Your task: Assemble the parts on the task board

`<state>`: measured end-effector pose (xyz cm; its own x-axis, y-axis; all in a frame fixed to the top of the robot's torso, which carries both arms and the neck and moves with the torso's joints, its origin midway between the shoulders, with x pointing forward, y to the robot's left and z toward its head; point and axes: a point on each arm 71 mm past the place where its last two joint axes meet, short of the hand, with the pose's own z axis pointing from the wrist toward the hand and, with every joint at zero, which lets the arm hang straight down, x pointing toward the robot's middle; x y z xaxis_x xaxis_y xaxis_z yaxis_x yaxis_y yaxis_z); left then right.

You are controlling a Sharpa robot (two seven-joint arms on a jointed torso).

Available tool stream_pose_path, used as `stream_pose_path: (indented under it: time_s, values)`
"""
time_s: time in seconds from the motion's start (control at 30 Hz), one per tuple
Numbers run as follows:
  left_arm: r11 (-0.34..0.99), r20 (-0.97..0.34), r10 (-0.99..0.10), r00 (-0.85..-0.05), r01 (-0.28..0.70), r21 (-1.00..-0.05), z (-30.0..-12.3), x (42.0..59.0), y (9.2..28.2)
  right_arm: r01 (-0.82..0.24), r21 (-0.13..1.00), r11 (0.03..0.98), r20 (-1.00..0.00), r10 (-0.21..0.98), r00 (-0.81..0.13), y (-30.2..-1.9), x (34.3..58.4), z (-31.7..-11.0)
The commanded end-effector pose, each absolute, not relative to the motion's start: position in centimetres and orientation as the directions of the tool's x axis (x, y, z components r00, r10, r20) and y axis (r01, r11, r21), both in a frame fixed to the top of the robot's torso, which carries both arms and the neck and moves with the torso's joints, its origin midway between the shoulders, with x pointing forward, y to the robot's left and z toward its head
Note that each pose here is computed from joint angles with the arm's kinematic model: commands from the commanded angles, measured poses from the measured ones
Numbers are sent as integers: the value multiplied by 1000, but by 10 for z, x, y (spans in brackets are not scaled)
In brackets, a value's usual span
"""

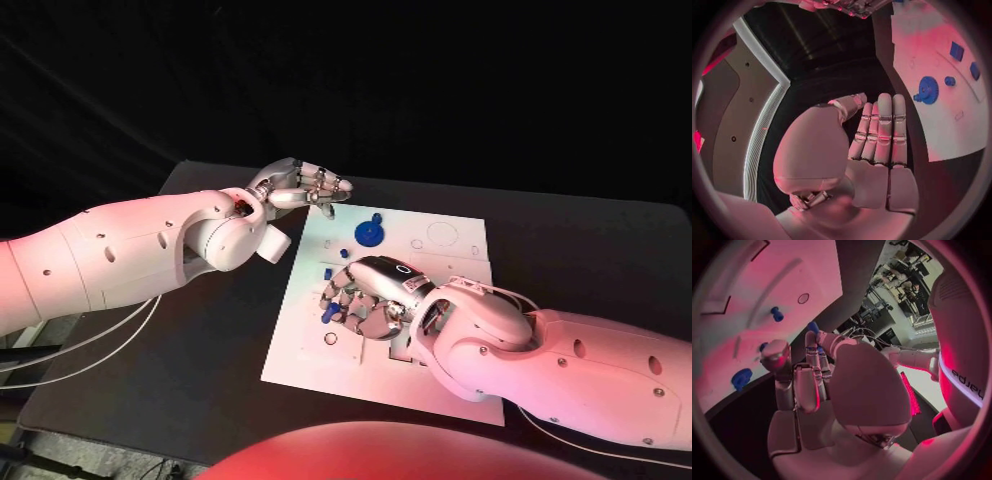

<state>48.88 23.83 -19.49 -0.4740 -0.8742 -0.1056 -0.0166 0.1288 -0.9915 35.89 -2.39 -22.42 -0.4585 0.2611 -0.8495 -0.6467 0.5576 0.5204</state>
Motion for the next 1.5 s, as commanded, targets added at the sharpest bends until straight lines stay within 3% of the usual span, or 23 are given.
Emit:
stream_pose_path:
  time_s: [0.03,0.53,1.5]
  values:
    - [117,-99,-863,-496,-6,-993,-194,488,234,-672,516,532,-851,225,-475,-19,355,-233]
    - [117,-98,-861,-498,-7,-993,-194,489,233,-672,477,566,-863,155,-481,-23,353,-252]
    - [121,-101,-865,-492,-10,-993,-194,489,236,-676,417,607,-880,85,-467,-19,356,-259]
